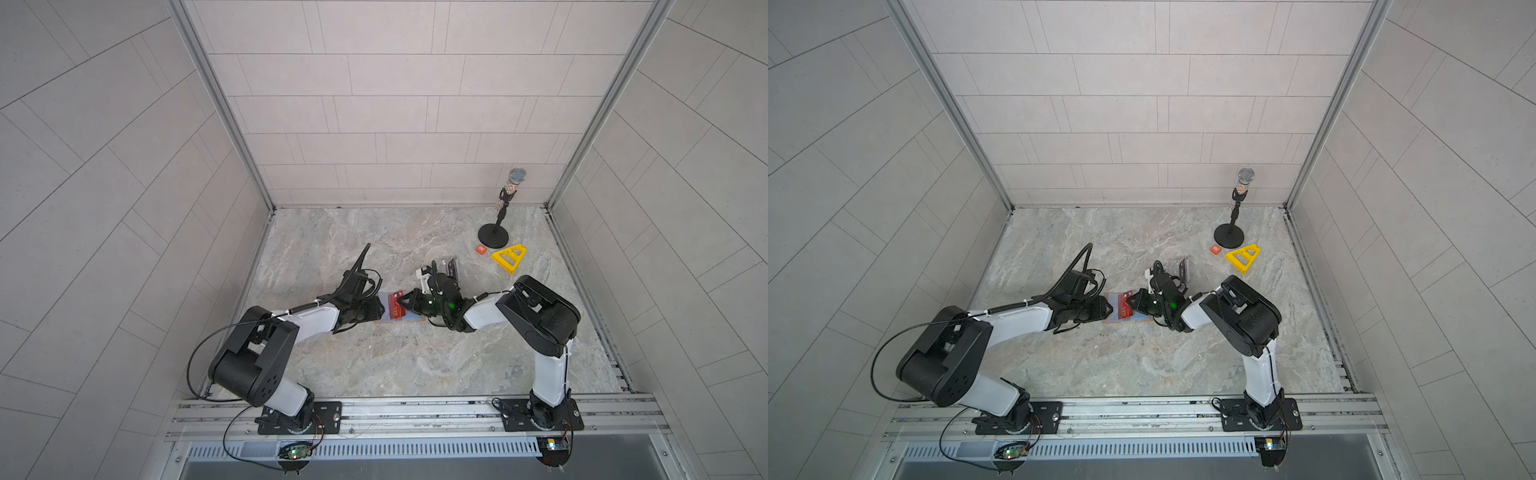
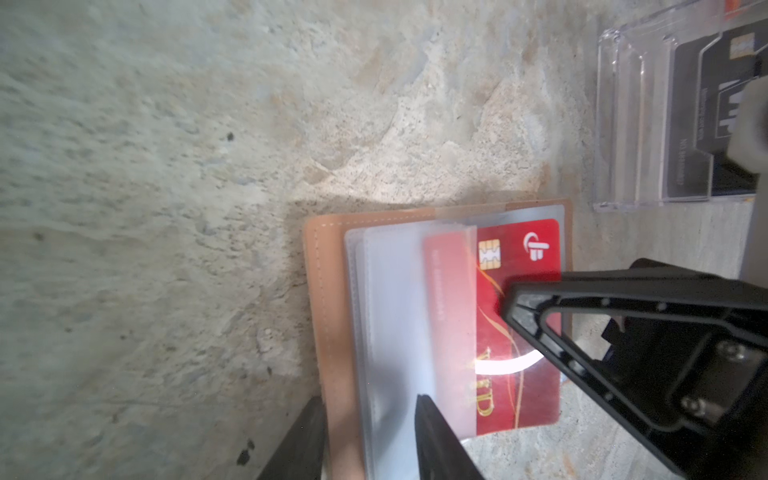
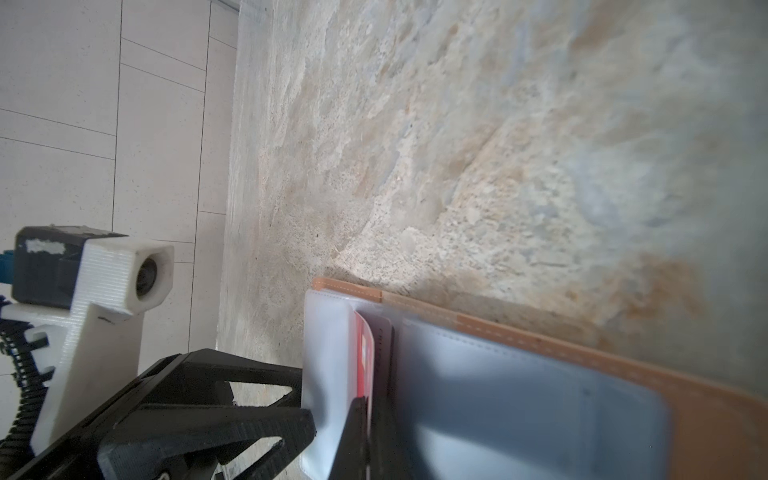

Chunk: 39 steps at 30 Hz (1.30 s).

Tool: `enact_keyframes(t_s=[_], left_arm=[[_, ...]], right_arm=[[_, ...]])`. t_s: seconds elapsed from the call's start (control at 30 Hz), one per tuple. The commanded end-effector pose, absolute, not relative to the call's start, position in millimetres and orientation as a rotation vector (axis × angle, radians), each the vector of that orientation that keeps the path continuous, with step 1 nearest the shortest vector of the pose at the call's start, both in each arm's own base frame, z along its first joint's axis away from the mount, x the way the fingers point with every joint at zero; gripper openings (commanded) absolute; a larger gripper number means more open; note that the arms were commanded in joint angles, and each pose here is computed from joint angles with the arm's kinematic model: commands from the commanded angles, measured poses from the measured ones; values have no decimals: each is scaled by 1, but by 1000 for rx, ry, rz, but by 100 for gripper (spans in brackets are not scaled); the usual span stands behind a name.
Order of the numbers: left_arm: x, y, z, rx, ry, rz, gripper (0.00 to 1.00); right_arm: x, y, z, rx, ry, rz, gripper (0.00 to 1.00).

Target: Put the credit cards into the card holder

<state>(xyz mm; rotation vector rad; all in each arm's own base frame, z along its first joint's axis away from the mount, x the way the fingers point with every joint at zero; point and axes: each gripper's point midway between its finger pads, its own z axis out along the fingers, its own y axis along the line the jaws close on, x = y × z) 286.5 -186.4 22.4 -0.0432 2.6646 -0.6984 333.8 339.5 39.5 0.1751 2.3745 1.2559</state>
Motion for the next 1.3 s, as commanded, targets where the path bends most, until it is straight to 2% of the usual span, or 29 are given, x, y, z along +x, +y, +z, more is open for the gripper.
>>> enact_keyframes(t_s=[0.0,0.07,0.33,0.73,1.03,1.27], left_arm=[[263,-171,-7,-81,2784,-613,42],[263,-170,-6,-84,2784,-608,42],[263,-165,-5,-88,2782,-569,42],[262,-165,-6,-78,2789,-563,42],[261,-166,-7,-68,2790,-577,42],[261,-166,-6,-69,2788,-575,42]], right_arm=[[313,329,-1,221,2516,1154,0],[313,328,1,224,2510,1155,1],[315,328,19,179,2499,1111,27],[316,329,41,30,2513,942,52],[316,329,53,-96,2543,768,60],[317,323,60,-160,2551,650,59]])
